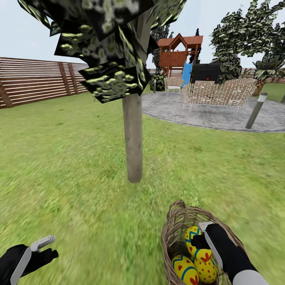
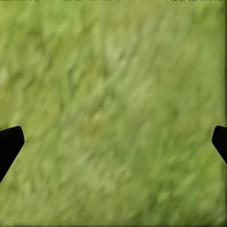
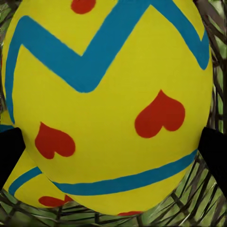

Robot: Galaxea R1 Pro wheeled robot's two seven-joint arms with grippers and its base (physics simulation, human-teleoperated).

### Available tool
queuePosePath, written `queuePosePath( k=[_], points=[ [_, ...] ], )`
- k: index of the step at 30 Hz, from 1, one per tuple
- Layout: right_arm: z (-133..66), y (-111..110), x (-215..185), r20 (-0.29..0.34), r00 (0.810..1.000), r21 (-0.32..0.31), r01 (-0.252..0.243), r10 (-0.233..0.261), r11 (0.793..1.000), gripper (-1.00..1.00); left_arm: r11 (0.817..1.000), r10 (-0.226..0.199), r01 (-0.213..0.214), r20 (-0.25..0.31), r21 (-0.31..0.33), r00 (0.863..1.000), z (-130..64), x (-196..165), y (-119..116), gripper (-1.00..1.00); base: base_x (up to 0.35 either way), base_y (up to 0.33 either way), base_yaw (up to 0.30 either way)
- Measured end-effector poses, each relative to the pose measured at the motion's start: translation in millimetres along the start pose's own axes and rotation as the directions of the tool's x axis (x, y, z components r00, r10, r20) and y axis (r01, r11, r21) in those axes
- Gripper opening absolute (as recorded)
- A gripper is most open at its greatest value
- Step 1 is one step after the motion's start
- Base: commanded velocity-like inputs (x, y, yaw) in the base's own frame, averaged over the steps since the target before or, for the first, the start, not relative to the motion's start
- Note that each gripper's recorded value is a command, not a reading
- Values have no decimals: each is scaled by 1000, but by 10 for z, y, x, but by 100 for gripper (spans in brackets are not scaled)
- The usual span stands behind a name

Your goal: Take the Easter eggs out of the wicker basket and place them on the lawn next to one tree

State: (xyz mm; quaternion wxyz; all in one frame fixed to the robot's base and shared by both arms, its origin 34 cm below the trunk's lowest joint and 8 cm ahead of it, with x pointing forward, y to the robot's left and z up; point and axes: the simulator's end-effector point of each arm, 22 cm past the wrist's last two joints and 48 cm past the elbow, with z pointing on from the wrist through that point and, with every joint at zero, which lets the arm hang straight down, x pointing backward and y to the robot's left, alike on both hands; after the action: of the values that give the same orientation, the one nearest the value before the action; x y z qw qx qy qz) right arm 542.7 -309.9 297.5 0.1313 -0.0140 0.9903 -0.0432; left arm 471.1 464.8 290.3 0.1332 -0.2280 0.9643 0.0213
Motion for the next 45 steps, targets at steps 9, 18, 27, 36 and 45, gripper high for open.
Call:
queuePosePath(
  k=[9,18,27,36,45],
  points=[
    [-155,-18,-119,37,999,2,-3,3,1000,-100,1000,-5,4,34,16,999,-133,-113,-35,100,-11,0,0],
    [-309,-41,-225,72,997,4,-6,6,1000,-100,999,-9,7,66,32,998,-265,-215,-69,100,-90,34,0],
    [-477,-60,-335,109,994,6,-10,9,1000,-100,999,-13,8,98,50,995,-401,-308,-114,100,-125,33,0],
    [-654,-88,-443,118,993,7,-12,11,1000,-100,998,-13,7,105,57,994,-568,-400,-174,100,0,0,0],
    [-833,-106,-543,116,993,6,-12,11,1000,-100,998,-13,7,105,57,994,-751,-501,-203,100,0,0,0]
  ],
)
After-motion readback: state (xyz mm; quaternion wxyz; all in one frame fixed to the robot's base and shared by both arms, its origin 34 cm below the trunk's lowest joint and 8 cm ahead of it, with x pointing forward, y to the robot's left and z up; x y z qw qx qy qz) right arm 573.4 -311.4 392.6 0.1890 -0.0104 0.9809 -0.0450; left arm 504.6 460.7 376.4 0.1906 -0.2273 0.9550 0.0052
